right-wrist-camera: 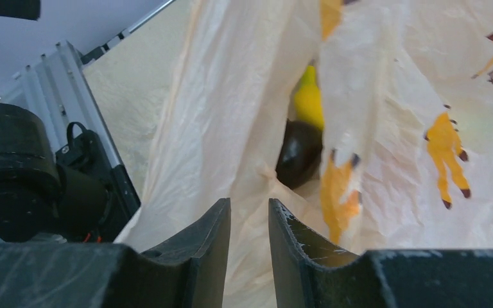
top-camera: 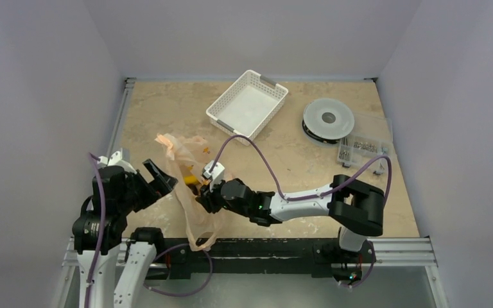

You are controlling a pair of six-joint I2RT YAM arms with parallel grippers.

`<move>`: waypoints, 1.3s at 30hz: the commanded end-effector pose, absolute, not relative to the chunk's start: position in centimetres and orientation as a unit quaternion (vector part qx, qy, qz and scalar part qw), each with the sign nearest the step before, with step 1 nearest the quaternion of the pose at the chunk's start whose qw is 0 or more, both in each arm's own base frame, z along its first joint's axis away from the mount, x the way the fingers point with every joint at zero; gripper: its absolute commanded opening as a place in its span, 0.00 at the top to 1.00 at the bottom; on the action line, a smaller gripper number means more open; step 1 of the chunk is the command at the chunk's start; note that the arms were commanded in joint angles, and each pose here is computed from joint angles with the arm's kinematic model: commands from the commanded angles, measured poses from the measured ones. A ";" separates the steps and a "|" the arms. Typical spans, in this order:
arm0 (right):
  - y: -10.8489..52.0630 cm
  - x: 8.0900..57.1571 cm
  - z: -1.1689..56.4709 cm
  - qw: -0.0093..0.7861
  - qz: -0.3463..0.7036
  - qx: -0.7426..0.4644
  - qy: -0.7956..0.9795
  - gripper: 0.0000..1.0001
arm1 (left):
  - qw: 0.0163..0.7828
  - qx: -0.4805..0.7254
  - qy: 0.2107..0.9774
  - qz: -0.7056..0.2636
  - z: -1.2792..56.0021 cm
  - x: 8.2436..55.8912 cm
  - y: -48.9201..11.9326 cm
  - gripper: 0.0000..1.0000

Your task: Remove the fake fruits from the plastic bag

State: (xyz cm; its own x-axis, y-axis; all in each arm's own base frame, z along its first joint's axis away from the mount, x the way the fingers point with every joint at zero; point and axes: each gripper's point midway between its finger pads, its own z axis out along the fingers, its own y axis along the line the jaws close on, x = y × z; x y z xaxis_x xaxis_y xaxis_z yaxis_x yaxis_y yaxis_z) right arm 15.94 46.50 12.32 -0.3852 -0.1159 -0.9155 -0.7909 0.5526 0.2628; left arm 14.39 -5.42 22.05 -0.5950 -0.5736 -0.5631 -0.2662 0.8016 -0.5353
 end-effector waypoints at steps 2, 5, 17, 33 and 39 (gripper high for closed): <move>48.8 15.2 13.7 0.452 0.399 -0.310 0.735 0.72 | 0.392 -0.234 0.859 -0.233 23.3 14.7 -6.3 0.09; 49.5 16.1 13.4 0.453 0.390 -0.294 0.746 0.70 | 0.357 -0.263 0.862 -0.246 22.4 15.0 -6.8 0.14; 49.6 19.9 12.1 0.456 0.351 -0.237 0.783 0.85 | 0.258 -0.354 0.871 -0.223 11.4 17.2 -6.9 0.09; 51.3 20.3 11.5 0.449 0.367 -0.282 0.764 0.81 | 0.207 -0.417 0.873 -0.143 3.8 16.2 -5.4 0.66; 52.2 20.7 11.6 0.455 0.363 -0.295 0.758 0.63 | 0.194 -0.417 0.878 -0.132 3.2 16.0 -5.3 0.89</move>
